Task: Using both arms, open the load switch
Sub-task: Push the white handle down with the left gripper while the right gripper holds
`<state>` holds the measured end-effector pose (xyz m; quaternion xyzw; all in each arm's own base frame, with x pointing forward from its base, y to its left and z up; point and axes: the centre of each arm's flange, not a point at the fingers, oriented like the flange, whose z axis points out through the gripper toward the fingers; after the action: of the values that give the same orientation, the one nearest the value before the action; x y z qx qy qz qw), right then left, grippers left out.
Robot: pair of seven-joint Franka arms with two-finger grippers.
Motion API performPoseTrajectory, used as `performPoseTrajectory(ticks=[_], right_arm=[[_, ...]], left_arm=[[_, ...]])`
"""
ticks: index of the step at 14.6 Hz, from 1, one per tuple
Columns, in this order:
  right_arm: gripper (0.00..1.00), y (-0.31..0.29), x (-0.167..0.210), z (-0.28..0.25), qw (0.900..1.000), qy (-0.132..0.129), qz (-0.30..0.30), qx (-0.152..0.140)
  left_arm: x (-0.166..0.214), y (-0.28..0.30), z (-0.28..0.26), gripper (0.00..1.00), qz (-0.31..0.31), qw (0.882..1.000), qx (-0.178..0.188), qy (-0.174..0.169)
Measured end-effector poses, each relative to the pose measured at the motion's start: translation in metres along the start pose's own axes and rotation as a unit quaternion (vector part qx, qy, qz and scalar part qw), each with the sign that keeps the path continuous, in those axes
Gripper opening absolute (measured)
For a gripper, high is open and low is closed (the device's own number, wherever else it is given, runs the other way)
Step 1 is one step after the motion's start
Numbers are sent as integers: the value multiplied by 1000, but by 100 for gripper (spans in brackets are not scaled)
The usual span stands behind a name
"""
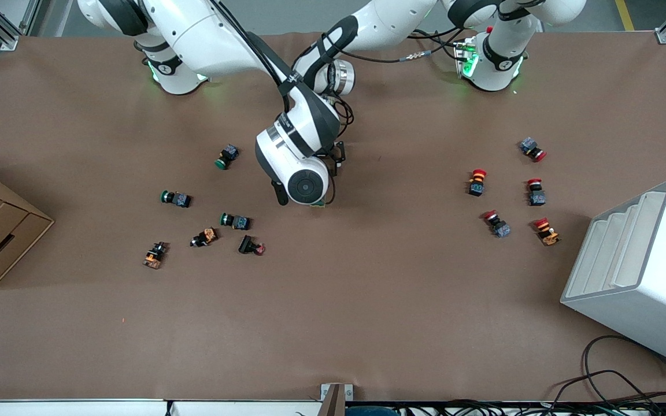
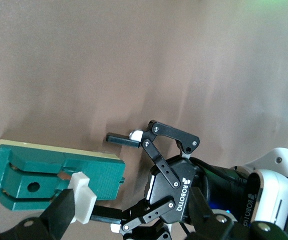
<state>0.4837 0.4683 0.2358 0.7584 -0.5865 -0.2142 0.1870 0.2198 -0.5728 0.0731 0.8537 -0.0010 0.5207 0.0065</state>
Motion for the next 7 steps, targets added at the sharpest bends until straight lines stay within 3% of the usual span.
performPoseTrajectory(ticks=[7], right_arm=[[100,3,-10,19,1000,11,-7,-15]], left_arm=[[0,0,0,100,0,1000,0,0]])
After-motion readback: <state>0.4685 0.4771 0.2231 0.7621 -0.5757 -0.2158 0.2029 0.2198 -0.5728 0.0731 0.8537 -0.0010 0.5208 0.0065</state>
